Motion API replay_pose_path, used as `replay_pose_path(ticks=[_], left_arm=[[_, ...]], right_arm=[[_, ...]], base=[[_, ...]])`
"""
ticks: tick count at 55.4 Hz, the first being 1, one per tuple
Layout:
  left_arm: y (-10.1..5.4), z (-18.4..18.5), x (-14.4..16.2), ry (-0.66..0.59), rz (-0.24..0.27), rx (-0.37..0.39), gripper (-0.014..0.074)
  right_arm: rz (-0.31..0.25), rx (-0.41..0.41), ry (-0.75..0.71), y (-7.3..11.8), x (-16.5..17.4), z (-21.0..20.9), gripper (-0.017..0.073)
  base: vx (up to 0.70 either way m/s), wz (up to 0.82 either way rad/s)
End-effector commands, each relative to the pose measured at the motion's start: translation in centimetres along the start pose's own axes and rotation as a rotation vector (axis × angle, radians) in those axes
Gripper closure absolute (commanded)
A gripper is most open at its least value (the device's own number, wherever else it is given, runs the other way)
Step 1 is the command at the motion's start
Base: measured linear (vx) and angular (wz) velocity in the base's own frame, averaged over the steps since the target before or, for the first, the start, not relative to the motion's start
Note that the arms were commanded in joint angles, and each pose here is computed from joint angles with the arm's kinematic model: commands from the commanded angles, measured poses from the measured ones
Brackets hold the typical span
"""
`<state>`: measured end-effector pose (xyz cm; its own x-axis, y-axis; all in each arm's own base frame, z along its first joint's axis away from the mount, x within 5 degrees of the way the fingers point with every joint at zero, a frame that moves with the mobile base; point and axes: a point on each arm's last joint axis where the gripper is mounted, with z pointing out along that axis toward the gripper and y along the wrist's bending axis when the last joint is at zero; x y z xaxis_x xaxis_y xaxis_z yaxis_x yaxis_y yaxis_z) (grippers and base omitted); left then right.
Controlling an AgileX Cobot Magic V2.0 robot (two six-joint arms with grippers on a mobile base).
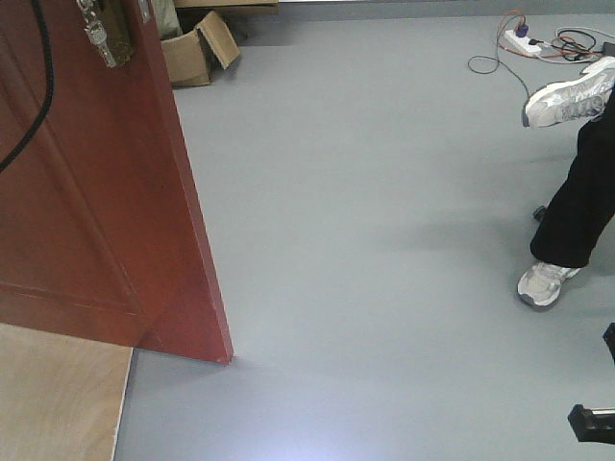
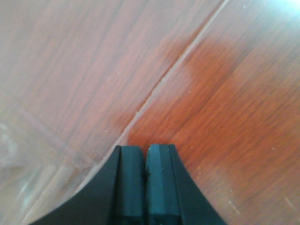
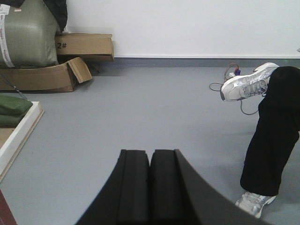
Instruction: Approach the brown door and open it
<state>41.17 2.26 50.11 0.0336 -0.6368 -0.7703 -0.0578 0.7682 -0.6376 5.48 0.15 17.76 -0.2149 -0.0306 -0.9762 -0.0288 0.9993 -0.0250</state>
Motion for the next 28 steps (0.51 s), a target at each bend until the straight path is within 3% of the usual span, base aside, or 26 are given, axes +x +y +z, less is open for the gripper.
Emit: replay_pose_path(ticks=[1, 28], left_arm=[[-2.53, -2.27, -2.43, -0.114, -0.009, 0.114, 0.0597], [-2.39, -2.05, -2.26, -0.109, -0.009, 0.11, 0.0597]], right_arm=[[-0.012, 0.008, -0.091, -0.05, -0.67, -0.08, 0.0559], [-0.012, 0.008, -0.091, -0.05, -0.67, -0.08, 0.0559]], base=[[0.2, -0.05], [0.21, -0.02]])
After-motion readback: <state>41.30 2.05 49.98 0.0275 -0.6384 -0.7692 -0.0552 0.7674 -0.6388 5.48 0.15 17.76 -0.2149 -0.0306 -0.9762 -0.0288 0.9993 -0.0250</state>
